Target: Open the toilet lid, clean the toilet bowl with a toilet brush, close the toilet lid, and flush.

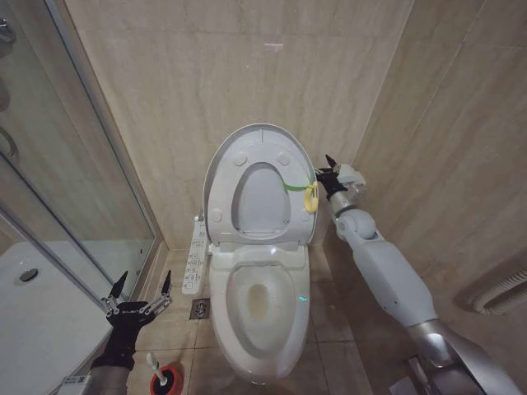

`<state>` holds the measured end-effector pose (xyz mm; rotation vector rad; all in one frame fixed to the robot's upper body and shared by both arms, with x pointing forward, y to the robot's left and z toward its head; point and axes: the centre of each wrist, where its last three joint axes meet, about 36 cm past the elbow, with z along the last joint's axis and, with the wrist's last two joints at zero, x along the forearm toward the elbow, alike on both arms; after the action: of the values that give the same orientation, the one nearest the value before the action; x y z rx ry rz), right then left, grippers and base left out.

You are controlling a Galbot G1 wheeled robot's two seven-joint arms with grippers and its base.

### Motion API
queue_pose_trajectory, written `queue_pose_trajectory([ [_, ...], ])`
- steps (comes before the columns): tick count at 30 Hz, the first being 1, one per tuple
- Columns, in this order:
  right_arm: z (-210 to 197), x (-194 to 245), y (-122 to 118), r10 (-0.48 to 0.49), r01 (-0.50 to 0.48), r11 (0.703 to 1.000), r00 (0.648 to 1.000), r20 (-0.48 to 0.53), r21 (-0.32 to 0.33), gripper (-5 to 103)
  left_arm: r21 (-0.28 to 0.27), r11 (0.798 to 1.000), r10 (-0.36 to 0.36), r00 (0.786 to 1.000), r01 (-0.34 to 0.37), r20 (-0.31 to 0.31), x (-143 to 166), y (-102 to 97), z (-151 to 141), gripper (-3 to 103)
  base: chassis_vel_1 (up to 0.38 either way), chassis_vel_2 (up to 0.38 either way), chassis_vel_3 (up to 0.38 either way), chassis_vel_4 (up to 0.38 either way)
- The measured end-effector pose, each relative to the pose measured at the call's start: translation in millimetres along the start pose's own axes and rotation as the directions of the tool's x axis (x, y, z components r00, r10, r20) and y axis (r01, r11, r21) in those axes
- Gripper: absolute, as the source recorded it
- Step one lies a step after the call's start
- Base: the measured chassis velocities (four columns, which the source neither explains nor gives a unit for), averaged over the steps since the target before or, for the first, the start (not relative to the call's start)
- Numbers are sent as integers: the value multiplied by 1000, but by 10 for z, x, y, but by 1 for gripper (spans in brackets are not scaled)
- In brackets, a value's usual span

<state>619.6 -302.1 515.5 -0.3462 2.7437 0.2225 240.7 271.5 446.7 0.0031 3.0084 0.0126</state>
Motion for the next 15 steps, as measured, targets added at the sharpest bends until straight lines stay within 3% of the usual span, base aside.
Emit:
queue_pose_trajectory([
  [8,-38,354,-83,-11,11,1000,1000,-15,-16,100,0,1000,0,1000,0,0,0,0,0,99,0,0,0,0],
  [15,-53,609,10,-34,33,998,999,-21,-44,100,0,1000,0,1000,0,0,0,0,0,99,0,0,0,0],
])
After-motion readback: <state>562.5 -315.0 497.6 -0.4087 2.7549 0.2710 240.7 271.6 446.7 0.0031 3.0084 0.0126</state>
